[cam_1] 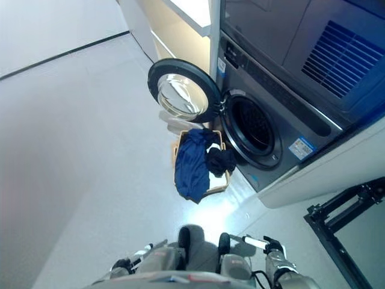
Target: Put the clothes in the basket into the washing machine.
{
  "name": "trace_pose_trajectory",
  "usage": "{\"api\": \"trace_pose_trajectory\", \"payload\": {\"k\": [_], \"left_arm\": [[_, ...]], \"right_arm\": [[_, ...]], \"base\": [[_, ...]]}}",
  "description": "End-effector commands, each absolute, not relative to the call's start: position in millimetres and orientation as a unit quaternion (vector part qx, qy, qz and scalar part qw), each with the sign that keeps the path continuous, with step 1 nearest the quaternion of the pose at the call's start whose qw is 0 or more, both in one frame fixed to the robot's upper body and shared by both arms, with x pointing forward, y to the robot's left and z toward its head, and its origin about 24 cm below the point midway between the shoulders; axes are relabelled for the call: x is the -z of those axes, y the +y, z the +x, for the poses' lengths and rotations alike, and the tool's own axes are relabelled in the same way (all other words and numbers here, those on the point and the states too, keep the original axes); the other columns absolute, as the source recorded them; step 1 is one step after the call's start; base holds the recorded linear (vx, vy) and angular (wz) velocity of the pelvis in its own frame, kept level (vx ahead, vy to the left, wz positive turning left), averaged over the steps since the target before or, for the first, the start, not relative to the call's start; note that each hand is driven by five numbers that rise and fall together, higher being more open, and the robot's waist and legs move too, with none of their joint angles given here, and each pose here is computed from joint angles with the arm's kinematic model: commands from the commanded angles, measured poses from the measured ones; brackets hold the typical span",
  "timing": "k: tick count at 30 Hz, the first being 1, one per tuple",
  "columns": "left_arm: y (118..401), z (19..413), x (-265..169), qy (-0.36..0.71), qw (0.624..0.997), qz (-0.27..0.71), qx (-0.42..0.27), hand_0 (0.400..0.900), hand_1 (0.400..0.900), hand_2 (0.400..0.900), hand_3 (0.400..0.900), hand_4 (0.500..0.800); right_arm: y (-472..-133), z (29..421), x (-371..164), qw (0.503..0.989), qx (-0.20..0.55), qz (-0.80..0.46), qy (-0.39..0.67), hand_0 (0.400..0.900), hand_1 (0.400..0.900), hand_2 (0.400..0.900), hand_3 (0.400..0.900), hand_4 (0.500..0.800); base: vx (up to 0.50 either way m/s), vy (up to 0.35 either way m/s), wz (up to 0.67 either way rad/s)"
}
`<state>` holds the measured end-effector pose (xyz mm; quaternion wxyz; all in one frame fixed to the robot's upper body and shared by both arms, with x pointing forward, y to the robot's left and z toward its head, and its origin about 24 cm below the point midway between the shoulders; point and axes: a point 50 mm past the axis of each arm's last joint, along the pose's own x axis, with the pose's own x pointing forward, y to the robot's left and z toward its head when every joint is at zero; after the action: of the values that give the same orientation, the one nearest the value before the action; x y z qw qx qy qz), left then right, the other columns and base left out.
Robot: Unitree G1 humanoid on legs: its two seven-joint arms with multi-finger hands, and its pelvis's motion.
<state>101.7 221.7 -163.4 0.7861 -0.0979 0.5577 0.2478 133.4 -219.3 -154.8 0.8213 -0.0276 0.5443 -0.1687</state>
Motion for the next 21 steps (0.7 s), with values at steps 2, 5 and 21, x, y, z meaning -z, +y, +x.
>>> {"api": "trace_pose_trajectory", "payload": {"k": [2,5,21], "left_arm": [[249,127,149,0.515,0.813,-0.064,-0.263,0.9,0.9,0.9,0.9,0.8],[257,136,144,0.507,0.82,-0.049,-0.261,0.9,0.9,0.9,0.9,0.8],[242,140,147,0.511,0.822,-0.059,-0.244,0.9,0.9,0.9,0.9,0.8]], "right_arm": [[-215,167,142,0.857,0.153,-0.036,0.49,0.9,0.9,0.9,0.9,0.8],[-203,179,138,0.871,0.135,-0.024,0.472,0.9,0.9,0.9,0.9,0.8],[-207,185,134,0.877,0.113,-0.053,0.464,0.9,0.9,0.9,0.9,0.8]], "base": [[0.144,0.275,-0.09],[0.15,0.276,-0.09],[0.162,-0.051,0.2]]}}
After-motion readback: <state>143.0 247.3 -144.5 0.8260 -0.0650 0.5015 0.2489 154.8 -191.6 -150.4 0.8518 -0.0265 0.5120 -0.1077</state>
